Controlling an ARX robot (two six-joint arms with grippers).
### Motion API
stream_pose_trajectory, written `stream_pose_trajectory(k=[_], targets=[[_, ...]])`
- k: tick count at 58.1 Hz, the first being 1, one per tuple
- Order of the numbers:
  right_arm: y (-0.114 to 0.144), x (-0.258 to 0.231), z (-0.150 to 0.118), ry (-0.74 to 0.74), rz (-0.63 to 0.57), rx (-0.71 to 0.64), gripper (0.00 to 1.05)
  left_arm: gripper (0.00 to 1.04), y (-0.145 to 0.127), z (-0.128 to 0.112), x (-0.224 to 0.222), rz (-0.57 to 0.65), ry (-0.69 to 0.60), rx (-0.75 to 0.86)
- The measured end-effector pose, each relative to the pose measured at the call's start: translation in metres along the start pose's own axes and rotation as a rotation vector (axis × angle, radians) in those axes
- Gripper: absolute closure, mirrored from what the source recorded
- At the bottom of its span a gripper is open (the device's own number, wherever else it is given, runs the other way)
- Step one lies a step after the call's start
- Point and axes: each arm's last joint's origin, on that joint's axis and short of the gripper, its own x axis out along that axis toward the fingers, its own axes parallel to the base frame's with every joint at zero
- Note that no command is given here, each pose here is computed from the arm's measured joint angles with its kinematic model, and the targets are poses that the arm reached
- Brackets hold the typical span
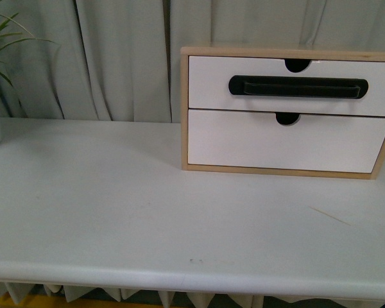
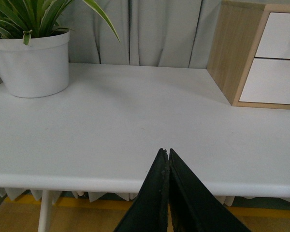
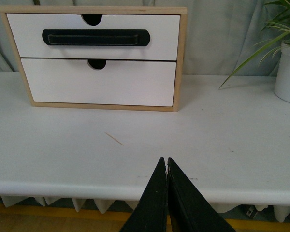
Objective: Close drawer sideways
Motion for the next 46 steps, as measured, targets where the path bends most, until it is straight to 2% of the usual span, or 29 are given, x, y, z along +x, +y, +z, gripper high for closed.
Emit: stream_pose_trajectory(k=[11, 26, 30, 36, 41, 46], targets=[[0.000, 0.000, 0.000, 0.000, 0.000, 0.000, 1.03, 1.01, 0.000, -0.005, -0.008, -0.001, 0.035, 0.000], [0.000, 0.000, 0.000, 0.000, 0.000, 0.000, 1.03, 1.01, 0.000, -0.003, -0.012, 0.000, 0.007, 0.000], [0.000, 0.000, 0.000, 0.000, -0.001, 0.000, 1.00, 0.92, 0.000, -0.003, -0.012, -0.001, 0.007, 0.000], [0.000, 0.000, 0.000, 0.000, 0.000, 0.000, 0.76, 0.67, 0.000, -0.003, -0.012, 0.000, 0.007, 0.000], [0.000, 0.000, 0.000, 0.000, 0.000, 0.000, 0.63, 0.53, 0.000, -0.003, -0.012, -0.001, 0.007, 0.000], [0.000, 0.000, 0.000, 0.000, 0.000, 0.000, 0.44, 0.37, 0.000, -0.003, -0.012, 0.000, 0.007, 0.000]])
